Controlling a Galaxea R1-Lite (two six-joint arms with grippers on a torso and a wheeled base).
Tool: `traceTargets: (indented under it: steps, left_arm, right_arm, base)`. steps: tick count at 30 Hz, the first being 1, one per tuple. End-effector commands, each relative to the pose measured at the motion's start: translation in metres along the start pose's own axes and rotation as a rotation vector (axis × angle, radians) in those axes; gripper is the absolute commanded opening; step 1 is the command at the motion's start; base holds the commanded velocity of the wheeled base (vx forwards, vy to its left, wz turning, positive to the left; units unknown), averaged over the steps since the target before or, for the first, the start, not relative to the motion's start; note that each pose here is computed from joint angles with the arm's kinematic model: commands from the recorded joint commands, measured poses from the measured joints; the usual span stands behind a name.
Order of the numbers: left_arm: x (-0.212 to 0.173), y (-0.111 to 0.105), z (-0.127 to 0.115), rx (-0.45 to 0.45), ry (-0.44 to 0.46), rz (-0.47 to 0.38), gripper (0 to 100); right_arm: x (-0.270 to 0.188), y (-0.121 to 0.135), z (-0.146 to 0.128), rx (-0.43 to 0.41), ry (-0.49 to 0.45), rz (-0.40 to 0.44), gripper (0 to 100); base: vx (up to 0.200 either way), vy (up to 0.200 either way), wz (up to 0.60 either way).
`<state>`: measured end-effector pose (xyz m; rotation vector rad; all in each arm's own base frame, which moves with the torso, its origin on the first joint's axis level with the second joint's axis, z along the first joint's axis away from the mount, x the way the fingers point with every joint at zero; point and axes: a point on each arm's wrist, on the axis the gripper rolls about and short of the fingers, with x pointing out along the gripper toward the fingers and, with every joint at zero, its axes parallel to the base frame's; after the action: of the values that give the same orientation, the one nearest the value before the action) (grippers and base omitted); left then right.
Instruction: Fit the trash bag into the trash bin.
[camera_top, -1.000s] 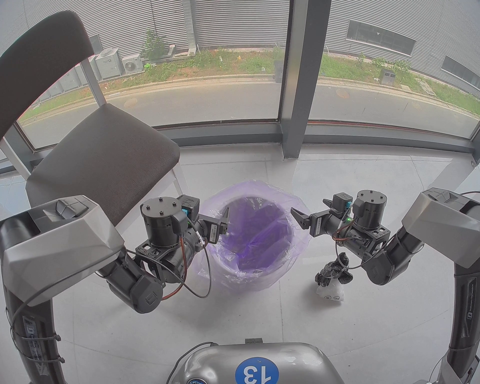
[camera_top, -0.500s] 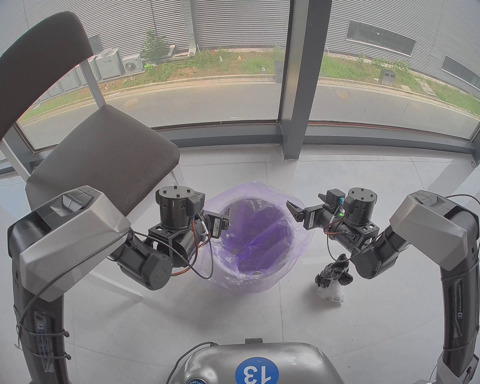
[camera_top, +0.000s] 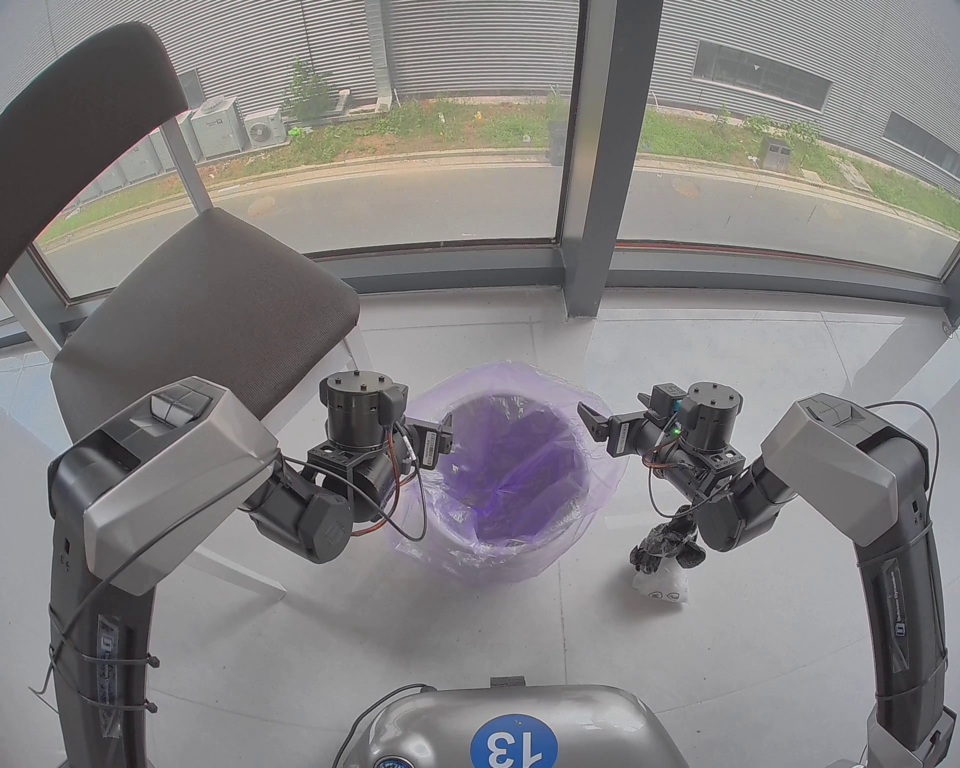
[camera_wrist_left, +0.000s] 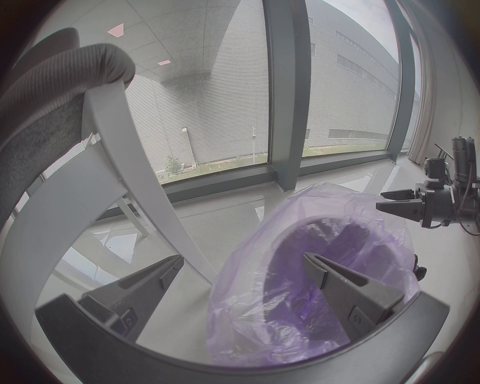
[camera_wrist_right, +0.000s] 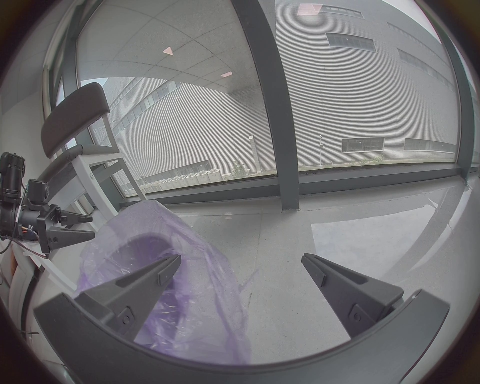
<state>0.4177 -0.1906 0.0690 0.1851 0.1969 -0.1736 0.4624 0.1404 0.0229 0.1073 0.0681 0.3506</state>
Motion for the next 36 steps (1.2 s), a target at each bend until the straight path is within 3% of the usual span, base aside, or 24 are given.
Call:
traceTargets:
  steps: [1, 14, 29, 36]
  left_arm:
    - [0.008, 0.001, -0.008, -0.001, 0.009, 0.009, 100]
    - [0.024, 0.019, -0.011, -0.044, -0.005, 0.055, 100]
    - [0.039, 0.022, -0.026, -0.050, 0.012, 0.113, 100]
    - [0.039, 0.028, -0.034, -0.036, 0.053, 0.155, 100]
  right_arm:
    - [0.007, -0.003, -0.012, 0.006, 0.005, -0.003, 100]
    - [0.019, -0.012, -0.011, 0.054, -0.046, -0.028, 100]
    - [0.021, -0.019, -0.022, 0.053, -0.030, -0.043, 100]
    - [0.017, -0.019, -0.031, 0.053, 0.023, -0.051, 100]
  base:
    - [0.000, 0.000, 0.00]
    - [0.000, 0.000, 0.00]
    - [0.000, 0.000, 0.00]
    - [0.000, 0.000, 0.00]
